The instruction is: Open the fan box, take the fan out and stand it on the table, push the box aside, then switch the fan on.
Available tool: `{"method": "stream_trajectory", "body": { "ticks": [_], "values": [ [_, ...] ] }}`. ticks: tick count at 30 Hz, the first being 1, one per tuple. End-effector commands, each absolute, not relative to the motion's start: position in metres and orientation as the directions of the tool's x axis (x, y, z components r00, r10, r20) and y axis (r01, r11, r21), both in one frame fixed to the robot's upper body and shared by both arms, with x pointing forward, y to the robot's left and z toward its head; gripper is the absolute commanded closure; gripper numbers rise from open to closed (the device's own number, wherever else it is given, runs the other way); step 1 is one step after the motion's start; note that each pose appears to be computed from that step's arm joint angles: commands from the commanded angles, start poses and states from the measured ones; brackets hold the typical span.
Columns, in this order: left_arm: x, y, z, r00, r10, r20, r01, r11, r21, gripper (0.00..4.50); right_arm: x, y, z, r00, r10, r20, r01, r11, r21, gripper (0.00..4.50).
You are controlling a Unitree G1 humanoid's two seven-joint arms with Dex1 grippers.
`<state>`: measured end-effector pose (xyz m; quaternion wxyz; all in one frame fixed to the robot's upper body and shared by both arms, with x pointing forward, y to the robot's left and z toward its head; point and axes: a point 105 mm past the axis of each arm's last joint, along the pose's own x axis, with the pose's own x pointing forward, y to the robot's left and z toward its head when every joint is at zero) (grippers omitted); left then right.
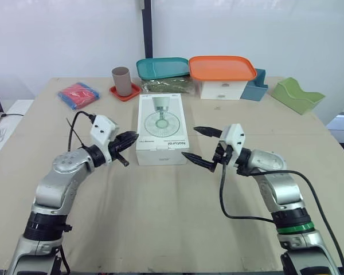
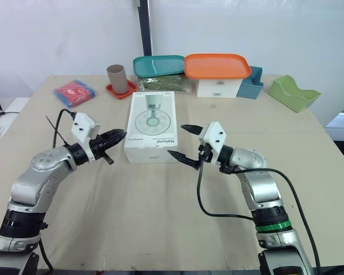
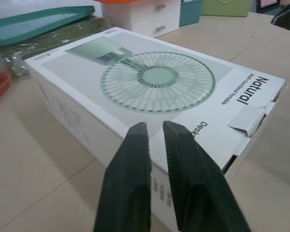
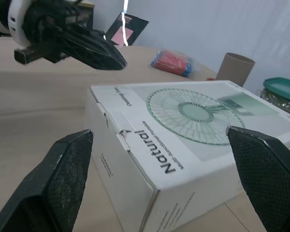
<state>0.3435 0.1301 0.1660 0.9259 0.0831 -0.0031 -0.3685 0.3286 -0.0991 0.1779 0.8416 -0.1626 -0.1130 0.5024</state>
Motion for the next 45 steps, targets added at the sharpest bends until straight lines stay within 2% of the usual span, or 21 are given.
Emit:
{"method": "stream_trajectory", "body": {
  "ticks": [1, 8, 14, 25, 36, 45],
  "values": [
    [0.344, 0.118, 0.161, 0.681, -0.724, -0.106, 0.731, 0.667, 0.143, 4.38, 0.326, -0.081, 0.2, 0.455, 0.888, 0.064, -0.79, 0.435, -0.432, 0.0],
    [0.346, 0.113, 0.14, 0.674, -0.713, -0.193, 0.736, 0.67, 0.095, 4.38, 0.329, -0.057, 0.204, 0.453, 0.891, 0.033, -0.769, 0.41, -0.49, 0.0],
    [0.343, 0.106, 0.138, 0.675, -0.713, -0.188, 0.734, 0.675, 0.076, 4.38, 0.33, -0.042, 0.2, 0.414, 0.907, -0.081, -0.736, 0.281, -0.616, 0.0],
    [0.343, 0.101, 0.137, 0.704, -0.69, -0.167, 0.704, 0.709, 0.038, 4.38, 0.346, -0.042, 0.194, 0.468, 0.859, -0.205, -0.639, 0.169, -0.751, 0.0],
    [0.345, 0.102, 0.137, 0.708, -0.685, -0.171, 0.701, 0.711, 0.052, 4.38, 0.354, -0.044, 0.194, 0.499, 0.839, -0.215, -0.598, 0.154, -0.787, 0.0],
    [0.344, 0.101, 0.135, 0.707, -0.686, -0.172, 0.702, 0.71, 0.054, 4.38, 0.358, -0.046, 0.203, 0.537, 0.828, -0.164, -0.536, 0.184, -0.824, 0.0]
  ]
}}
